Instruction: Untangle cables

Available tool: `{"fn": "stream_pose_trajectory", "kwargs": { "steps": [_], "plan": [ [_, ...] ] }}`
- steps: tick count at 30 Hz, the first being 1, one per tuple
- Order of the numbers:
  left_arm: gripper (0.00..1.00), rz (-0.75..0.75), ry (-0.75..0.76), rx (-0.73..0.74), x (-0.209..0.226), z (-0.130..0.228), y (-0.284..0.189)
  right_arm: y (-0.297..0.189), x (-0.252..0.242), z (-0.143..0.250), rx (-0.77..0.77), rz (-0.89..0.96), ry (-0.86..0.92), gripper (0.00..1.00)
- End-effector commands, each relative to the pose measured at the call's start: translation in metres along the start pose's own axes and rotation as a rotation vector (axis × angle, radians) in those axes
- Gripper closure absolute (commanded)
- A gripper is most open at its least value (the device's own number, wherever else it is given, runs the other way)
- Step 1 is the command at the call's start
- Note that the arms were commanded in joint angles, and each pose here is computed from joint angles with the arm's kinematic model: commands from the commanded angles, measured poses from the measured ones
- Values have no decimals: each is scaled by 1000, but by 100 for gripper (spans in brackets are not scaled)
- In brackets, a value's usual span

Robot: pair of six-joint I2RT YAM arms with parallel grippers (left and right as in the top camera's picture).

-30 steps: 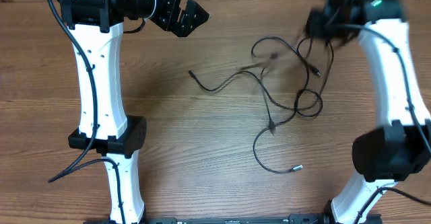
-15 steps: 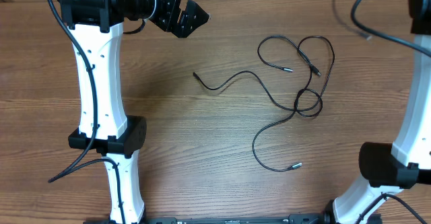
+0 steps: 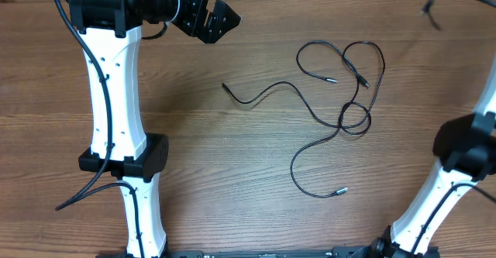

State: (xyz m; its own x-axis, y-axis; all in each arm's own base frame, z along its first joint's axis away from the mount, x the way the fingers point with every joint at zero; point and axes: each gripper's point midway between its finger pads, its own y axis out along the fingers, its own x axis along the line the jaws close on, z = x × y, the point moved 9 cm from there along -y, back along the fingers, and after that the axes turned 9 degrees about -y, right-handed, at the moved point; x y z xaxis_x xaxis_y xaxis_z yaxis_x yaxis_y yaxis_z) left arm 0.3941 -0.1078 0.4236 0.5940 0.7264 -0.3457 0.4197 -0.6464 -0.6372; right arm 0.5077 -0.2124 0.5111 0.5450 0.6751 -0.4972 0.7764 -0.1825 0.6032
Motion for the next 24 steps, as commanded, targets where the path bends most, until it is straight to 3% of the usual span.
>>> {"fn": "stream_pose_trajectory", "kwargs": {
  "steps": [1,5,10,17,20,24],
  "plan": [
    [0,14,-9,7,-3,0,5,-5,-24,5,-81,7,-58,96],
    [0,13,-24,7,-3,0,5,-13,-47,10,-168,-35,-119,96],
    [0,13,-18,-1,-3,-2,5,-21,-66,51,-59,-47,-131,96],
    [0,35,-30,-18,-5,-4,5,-55,-53,186,222,-129,-67,96],
    [0,65,-28,-45,-7,-9,5,-83,-29,254,403,-179,77,96],
    [0,109,-54,-48,-11,-9,5,-118,7,316,610,-203,332,96]
  ]
}}
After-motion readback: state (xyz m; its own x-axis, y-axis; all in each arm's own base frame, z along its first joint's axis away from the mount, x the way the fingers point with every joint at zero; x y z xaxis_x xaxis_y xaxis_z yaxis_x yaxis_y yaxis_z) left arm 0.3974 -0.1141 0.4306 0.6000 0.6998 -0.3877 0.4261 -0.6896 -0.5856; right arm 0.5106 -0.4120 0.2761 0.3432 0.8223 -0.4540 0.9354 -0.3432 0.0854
